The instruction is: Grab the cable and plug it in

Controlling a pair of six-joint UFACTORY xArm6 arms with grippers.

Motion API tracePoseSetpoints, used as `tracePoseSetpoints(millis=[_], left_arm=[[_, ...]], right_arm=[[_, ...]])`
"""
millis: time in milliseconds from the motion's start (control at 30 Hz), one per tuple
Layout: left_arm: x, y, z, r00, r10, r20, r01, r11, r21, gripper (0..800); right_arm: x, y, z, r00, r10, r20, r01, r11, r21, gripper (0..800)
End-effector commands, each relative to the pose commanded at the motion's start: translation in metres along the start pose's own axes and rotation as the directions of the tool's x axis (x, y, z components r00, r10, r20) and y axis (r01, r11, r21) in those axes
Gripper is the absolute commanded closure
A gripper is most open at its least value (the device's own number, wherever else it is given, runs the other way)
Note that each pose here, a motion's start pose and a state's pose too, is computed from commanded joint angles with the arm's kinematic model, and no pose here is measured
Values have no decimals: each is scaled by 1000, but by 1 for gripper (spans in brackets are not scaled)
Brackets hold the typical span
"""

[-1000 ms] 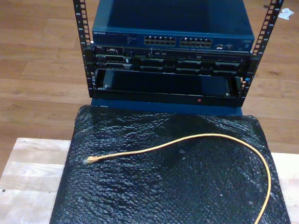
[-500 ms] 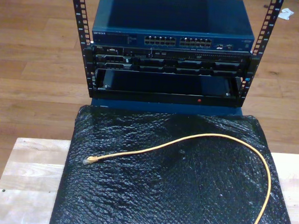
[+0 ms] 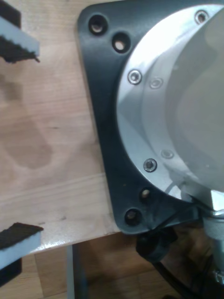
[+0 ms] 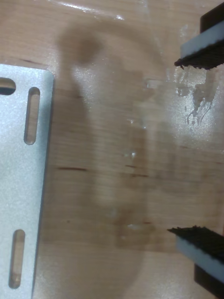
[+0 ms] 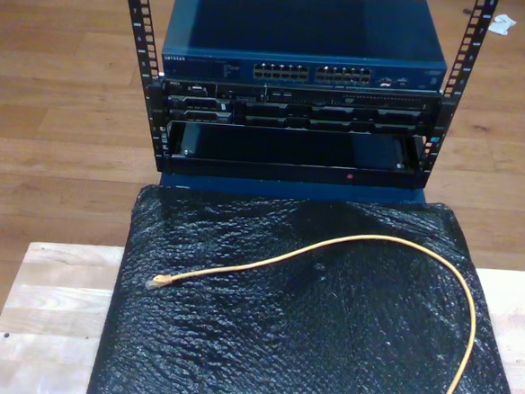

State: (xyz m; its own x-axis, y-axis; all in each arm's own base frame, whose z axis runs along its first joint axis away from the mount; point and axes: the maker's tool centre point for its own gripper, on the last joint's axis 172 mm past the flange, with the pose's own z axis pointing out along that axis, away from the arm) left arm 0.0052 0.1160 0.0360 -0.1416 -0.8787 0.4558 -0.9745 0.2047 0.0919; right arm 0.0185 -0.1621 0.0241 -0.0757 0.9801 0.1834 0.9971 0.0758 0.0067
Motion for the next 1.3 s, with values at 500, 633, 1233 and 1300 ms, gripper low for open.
tracePoseSetpoints(millis=[500,633,1233,1300], left_arm=[[-2,1,-5,1000,-2,8,2,1000,-3,0],[-4,2,-11,1000,-4,13,4,1000,-5,0],[7,9,-61,998,-21,-54,20,1000,-16,0],[7,8,-65,998,-24,-53,23,1000,-12,0]], right_arm=[[-5,1,-21,1000,-1,-6,1,1000,-3,0],[-4,2,-33,1000,3,-31,-3,1000,-3,0],[-39,21,-127,985,173,-10,-173,983,-66,0],[-40,26,-138,980,197,-23,-198,976,-87,0]])
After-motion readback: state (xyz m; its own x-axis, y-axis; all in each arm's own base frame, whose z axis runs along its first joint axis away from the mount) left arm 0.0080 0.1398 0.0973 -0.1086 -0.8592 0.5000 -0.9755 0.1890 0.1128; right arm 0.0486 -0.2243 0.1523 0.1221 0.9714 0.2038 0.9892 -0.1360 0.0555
